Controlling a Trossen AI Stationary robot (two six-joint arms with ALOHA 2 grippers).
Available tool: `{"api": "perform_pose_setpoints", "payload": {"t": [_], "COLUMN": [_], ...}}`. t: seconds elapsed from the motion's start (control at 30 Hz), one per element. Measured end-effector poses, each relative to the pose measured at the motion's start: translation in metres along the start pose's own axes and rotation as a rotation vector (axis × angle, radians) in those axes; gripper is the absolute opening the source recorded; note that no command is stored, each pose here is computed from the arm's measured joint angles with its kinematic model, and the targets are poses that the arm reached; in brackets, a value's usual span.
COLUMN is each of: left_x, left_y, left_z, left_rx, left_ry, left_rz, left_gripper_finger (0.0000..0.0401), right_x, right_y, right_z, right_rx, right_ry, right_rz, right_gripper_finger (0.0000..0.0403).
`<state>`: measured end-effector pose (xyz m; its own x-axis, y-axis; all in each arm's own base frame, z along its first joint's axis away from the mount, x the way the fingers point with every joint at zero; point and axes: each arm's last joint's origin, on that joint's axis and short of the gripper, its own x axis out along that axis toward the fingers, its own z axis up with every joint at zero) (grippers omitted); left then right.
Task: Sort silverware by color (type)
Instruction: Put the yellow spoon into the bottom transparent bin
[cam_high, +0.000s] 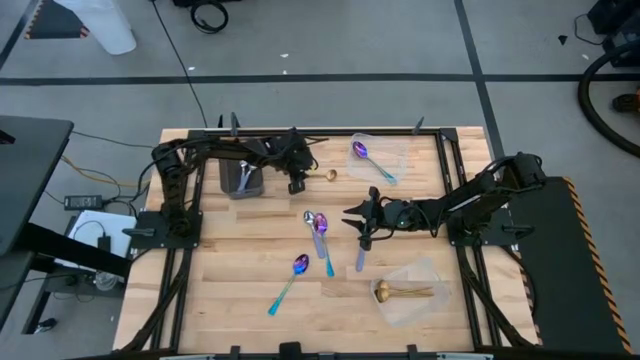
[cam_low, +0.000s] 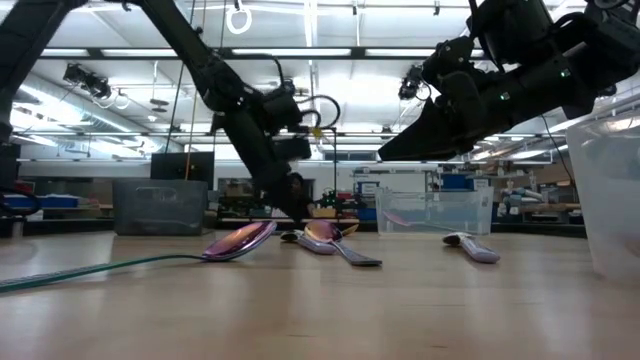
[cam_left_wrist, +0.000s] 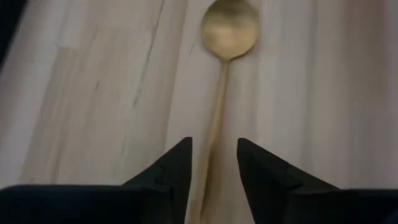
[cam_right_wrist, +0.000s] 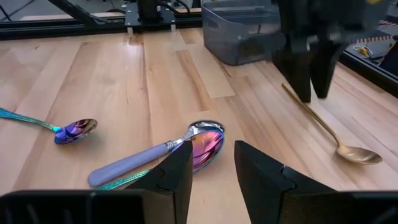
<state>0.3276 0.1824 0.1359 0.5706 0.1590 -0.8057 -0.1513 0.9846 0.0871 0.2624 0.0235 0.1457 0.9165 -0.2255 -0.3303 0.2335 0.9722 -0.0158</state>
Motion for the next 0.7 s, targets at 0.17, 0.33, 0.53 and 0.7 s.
{"api": "perform_pose_setpoints", "payload": {"t": [0.17, 0.33, 0.53, 0.7], "left_x": [0.013, 0.013, 0.012, 0.01], "left_y": [0.005, 0.006, 0.001, -0.001], "left_z": [-0.01, -0.011, -0.014, -0.02], "left_rx": [0.03, 0.026, 0.01, -0.001], "left_ry": [0.035, 0.043, 0.103, 0.177], "left_rz": [-0.011, -0.015, -0.003, -0.025], "left_gripper_finger": [0.0149, 0.0131, 0.0059, 0.0018], "right_x": [0.0, 0.0, 0.0, 0.0], "right_y": [0.0, 0.0, 0.0, 0.0], "right_z": [0.0, 0.0, 0.0, 0.0], "right_rx": [0.004, 0.003, -0.004, -0.006], "right_ry": [-0.003, -0.004, -0.003, -0.003], "right_rz": [0.007, 0.008, 0.008, 0.008], "right_gripper_finger": [0.0129, 0.0129, 0.0129, 0.0129]}}
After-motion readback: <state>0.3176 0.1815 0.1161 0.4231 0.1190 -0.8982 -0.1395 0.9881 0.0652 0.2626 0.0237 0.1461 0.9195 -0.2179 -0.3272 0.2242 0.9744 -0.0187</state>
